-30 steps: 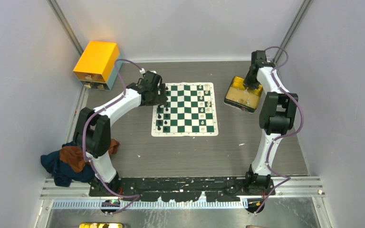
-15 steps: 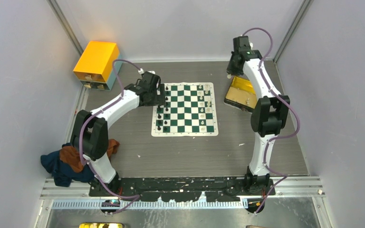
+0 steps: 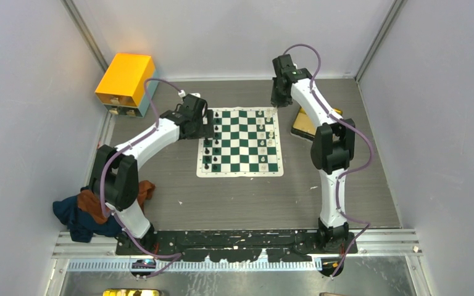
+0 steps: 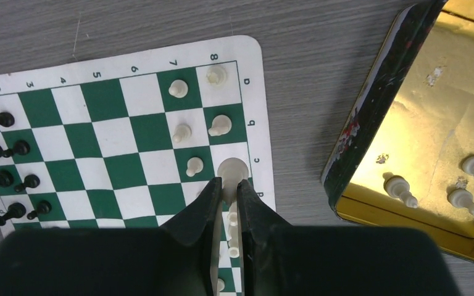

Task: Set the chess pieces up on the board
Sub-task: Place the chess piece on the chessboard, then pick up the chess piece from the storage box.

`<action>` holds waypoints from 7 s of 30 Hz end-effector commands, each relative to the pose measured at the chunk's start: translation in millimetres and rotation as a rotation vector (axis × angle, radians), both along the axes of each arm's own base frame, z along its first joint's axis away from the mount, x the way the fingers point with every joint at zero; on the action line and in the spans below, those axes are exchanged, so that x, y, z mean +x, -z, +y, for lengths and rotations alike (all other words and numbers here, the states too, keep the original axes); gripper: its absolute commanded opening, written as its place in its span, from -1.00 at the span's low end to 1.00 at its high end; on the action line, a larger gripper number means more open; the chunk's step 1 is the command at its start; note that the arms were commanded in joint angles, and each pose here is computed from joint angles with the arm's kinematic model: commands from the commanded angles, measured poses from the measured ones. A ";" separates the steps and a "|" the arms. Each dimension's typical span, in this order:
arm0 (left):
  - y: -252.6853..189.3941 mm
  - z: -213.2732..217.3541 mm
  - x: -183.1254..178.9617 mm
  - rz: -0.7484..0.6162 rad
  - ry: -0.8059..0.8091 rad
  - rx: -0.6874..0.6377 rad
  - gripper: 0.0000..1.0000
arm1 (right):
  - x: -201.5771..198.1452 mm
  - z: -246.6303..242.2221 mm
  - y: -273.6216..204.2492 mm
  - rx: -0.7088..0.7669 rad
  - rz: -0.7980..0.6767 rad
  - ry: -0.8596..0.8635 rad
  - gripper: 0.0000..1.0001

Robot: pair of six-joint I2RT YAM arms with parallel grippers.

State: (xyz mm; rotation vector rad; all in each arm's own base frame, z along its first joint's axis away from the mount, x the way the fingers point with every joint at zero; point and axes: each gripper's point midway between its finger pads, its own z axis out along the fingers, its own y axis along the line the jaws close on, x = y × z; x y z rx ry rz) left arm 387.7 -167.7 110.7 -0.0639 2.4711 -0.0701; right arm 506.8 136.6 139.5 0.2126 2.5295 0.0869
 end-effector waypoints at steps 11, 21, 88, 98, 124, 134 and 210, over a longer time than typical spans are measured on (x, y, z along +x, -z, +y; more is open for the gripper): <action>-17.7 1.0 1.7 -0.065 -0.007 -0.021 0.99 | -15.4 29.5 21.6 -0.005 0.048 -0.071 -0.99; -15.1 0.7 2.2 -0.060 -0.007 -0.019 0.99 | -22.5 28.9 47.0 -0.012 0.093 -0.077 -0.99; -5.1 0.5 10.3 -0.037 -0.008 -0.009 0.99 | -8.1 19.4 66.2 -0.033 0.113 -0.094 -0.37; -11.5 1.7 10.5 -0.055 -0.021 -0.017 0.99 | 0.6 24.3 24.0 -0.004 0.041 -0.110 -0.36; -15.1 -2.1 12.9 -0.062 -0.029 -0.037 0.99 | -38.4 -159.3 -12.4 -0.007 -0.020 0.325 -0.31; -13.9 -1.7 12.4 -0.051 -0.015 -0.023 0.99 | -61.2 -175.0 22.3 -0.019 0.046 0.371 -0.29; -3.0 -5.5 23.5 -0.023 -0.014 0.002 0.98 | -26.9 -201.9 52.5 0.012 0.066 0.410 -0.99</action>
